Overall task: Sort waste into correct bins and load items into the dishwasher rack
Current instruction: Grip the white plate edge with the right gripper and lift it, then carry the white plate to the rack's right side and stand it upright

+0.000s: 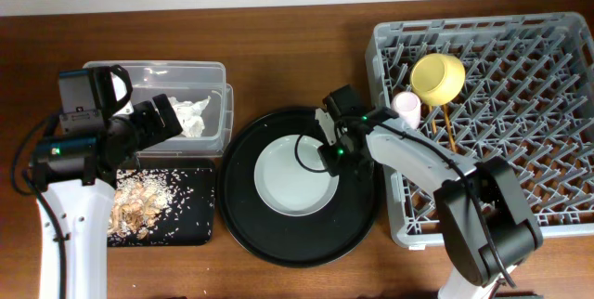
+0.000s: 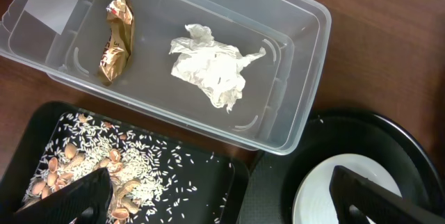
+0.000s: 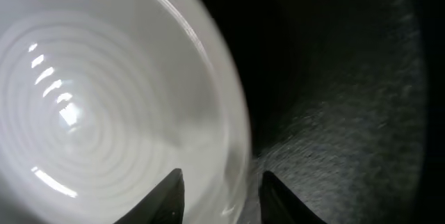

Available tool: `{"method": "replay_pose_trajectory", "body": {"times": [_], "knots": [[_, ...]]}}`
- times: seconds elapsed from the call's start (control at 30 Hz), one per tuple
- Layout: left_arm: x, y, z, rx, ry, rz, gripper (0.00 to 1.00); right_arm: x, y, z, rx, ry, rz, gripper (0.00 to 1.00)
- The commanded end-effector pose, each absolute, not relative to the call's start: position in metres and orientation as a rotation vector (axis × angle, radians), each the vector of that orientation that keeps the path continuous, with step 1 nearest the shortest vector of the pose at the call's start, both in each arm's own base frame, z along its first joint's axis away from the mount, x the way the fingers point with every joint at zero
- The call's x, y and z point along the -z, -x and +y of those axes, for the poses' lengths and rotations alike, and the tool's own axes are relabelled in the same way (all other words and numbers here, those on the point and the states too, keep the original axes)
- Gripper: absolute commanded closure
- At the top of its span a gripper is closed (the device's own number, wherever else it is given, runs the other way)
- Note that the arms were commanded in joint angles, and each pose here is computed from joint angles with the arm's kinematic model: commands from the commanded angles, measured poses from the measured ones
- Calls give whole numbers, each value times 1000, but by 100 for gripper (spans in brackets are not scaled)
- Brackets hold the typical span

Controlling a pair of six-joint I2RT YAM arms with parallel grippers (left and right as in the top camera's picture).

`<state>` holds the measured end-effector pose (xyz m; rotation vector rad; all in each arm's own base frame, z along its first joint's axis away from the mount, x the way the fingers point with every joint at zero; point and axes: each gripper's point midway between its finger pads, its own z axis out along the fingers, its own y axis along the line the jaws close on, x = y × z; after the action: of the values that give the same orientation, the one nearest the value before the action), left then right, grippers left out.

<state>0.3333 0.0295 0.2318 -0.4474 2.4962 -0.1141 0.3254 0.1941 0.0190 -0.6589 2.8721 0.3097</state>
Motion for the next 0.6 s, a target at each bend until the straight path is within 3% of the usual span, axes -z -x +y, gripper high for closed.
{"method": "replay_pose_trajectory", "body": {"times": [0.0,0.07,0.17,0.23,0.27,0.3,0.43,0.57], "knots": [[-231,-334,32,104,458,2499,1,-8,-328,187,-226,655,2865,64],[-231,-334,32,104,458,2499,1,4,-326,186,-223,656,2875,64],[-231,-334,32,104,458,2499,1,6,-325,185,-222,658,2880,74],[-231,-334,32,104,458,2499,1,2,-327,186,-222,657,2882,82],[-231,-334,32,104,459,2499,1,-6,-330,187,-223,656,2876,96],[-231,-334,32,104,458,2499,1,-16,-335,190,-227,654,2861,96],[-231,-334,32,104,458,2499,1,-109,-368,192,-184,686,2702,96],[-231,-334,32,104,458,2499,1,-238,-398,101,367,428,2519,96]]}}
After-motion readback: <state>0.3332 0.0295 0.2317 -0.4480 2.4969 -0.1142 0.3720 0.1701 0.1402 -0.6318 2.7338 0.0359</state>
